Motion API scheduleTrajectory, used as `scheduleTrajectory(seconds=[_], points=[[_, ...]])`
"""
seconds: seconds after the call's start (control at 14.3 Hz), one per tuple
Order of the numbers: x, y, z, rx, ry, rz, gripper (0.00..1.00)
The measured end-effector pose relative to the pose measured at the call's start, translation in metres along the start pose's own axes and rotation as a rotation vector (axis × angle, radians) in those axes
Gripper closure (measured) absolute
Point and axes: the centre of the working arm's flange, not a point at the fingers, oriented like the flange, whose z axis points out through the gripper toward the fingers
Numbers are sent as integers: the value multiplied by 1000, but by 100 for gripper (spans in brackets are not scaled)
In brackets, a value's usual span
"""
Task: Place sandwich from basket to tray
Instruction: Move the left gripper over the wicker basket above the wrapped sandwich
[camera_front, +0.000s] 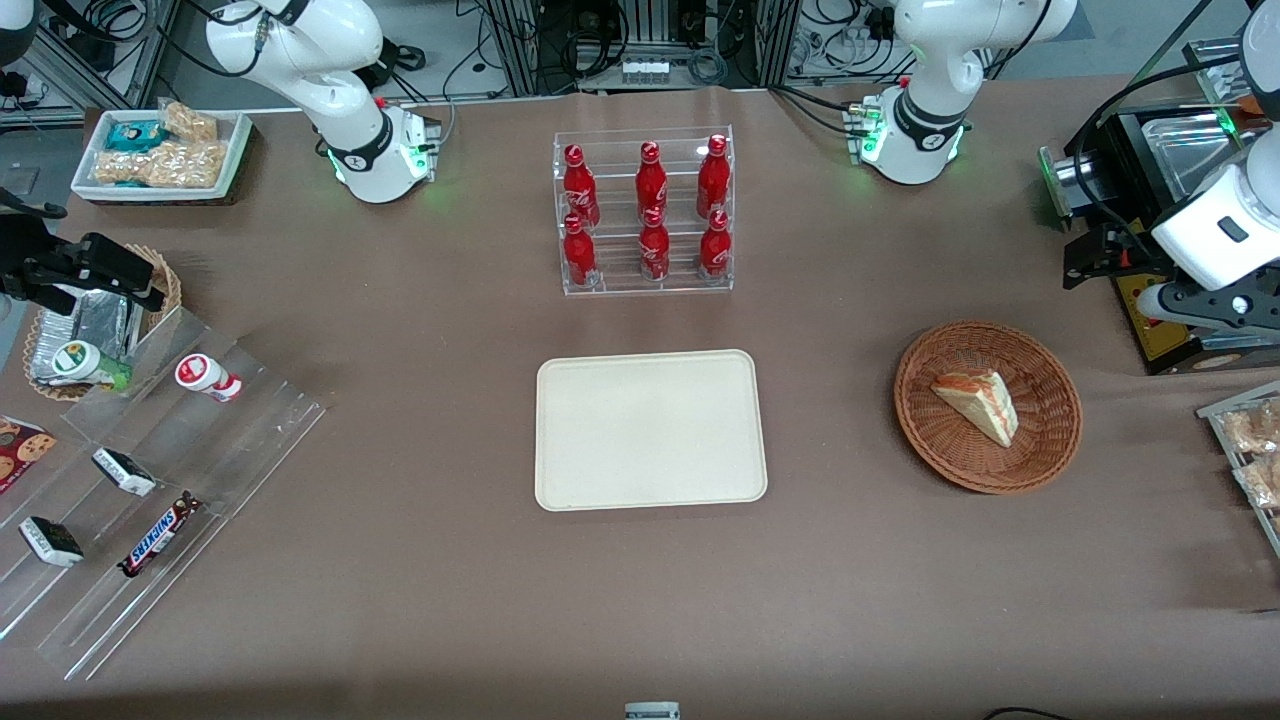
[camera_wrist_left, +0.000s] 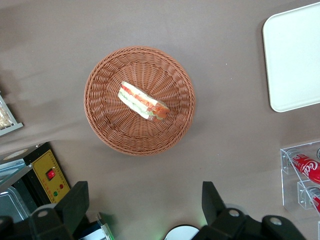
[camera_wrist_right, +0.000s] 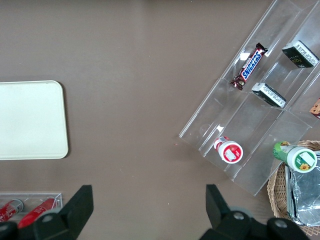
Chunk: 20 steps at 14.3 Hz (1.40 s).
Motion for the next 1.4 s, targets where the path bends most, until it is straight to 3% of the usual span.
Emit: scheduleTrajectory(seconds=[0.7,0.98,1.4], points=[[-1,0,1,-1,-7,-1,0],[0,0,19,-12,-64,-3,0],[26,-36,128,-59,-231,-55,0]])
